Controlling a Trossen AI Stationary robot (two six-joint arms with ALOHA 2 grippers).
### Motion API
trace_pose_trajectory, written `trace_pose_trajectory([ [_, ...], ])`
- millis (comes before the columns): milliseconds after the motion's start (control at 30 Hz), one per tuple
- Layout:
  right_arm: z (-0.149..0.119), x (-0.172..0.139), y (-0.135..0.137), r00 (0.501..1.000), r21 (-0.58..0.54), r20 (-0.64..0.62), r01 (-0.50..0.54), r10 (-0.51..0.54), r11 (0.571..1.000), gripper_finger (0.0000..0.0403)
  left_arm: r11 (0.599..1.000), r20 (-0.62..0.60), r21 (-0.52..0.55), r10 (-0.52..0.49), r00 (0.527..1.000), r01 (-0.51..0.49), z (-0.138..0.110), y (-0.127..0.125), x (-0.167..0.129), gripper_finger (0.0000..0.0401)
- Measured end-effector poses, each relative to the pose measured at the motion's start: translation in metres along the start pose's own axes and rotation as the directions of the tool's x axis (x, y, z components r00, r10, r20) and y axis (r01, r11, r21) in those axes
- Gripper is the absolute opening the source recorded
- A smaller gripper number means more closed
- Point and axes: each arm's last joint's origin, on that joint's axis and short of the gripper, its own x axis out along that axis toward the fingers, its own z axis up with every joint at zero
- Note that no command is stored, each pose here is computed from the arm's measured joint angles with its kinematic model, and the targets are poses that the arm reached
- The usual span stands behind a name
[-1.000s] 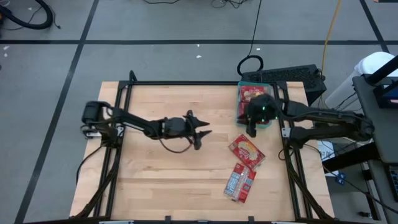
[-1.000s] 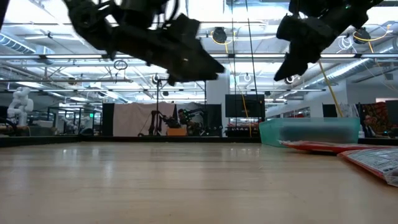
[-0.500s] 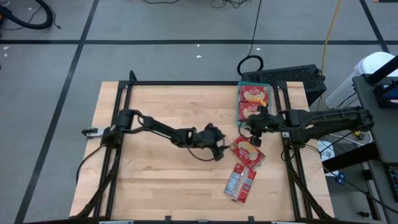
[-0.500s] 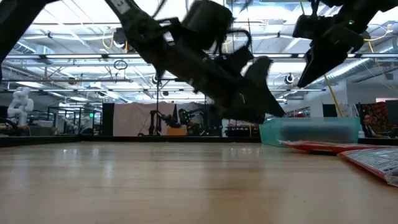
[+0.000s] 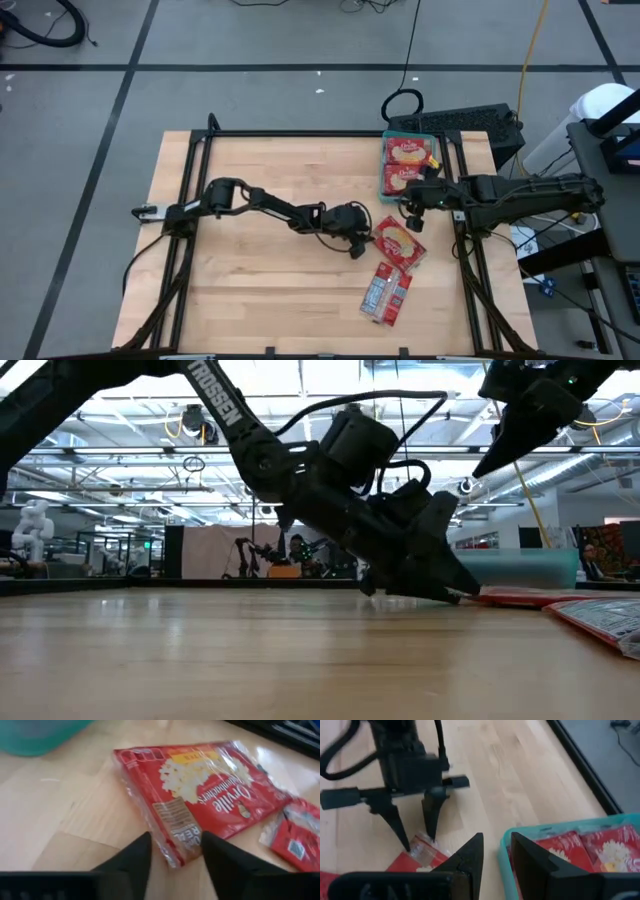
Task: Sort popcorn bags into baskets
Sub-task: Put the top red popcorn bag into the green bin
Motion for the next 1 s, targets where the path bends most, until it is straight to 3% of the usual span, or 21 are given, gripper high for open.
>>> trace_pose_trajectory([
  [167, 0.005, 0.001, 0.001, 0.998, 0.004, 0.060, -0.011, 0.010, 1.000, 0.0093, 0.994, -0.019, 0.100, -0.047, 0.999, 0.049, 0.000, 0.001, 0.000, 0.0039],
  [233, 0.004, 0.004, 0.002, 0.996, 0.010, 0.085, -0.015, 0.014, 1.000, 0.0093, 0.990, -0.017, 0.132, -0.048, 0.999, 0.050, 0.002, 0.000, -0.001, 0.0013],
  [400, -0.005, 0.017, 0.005, 0.995, 0.018, 0.095, -0.020, 0.018, 1.000, 0.0094, 0.967, -0.002, 0.255, -0.026, 1.000, 0.025, 0.024, 0.000, -0.017, 0.0004],
  [567, -0.004, 0.019, 0.006, 0.996, 0.040, 0.083, -0.032, 0.029, 0.999, 0.0113, 0.916, -0.010, 0.402, 0.004, 1.000, 0.000, 0.060, -0.004, -0.050, 0.0003],
  [800, 0.023, 0.007, 0.000, 0.988, 0.069, 0.110, -0.119, 0.111, 0.990, 0.0178, 0.812, -0.050, 0.584, 0.033, 0.998, 0.002, 0.097, -0.014, -0.103, 0.0002],
  [1000, 0.047, 0.015, 0.005, 0.969, -0.015, 0.047, -0.243, 0.243, 0.970, 0.0222, 0.733, -0.052, 0.680, 0.061, 0.997, -0.010, 0.113, -0.017, -0.131, 0.0001],
])
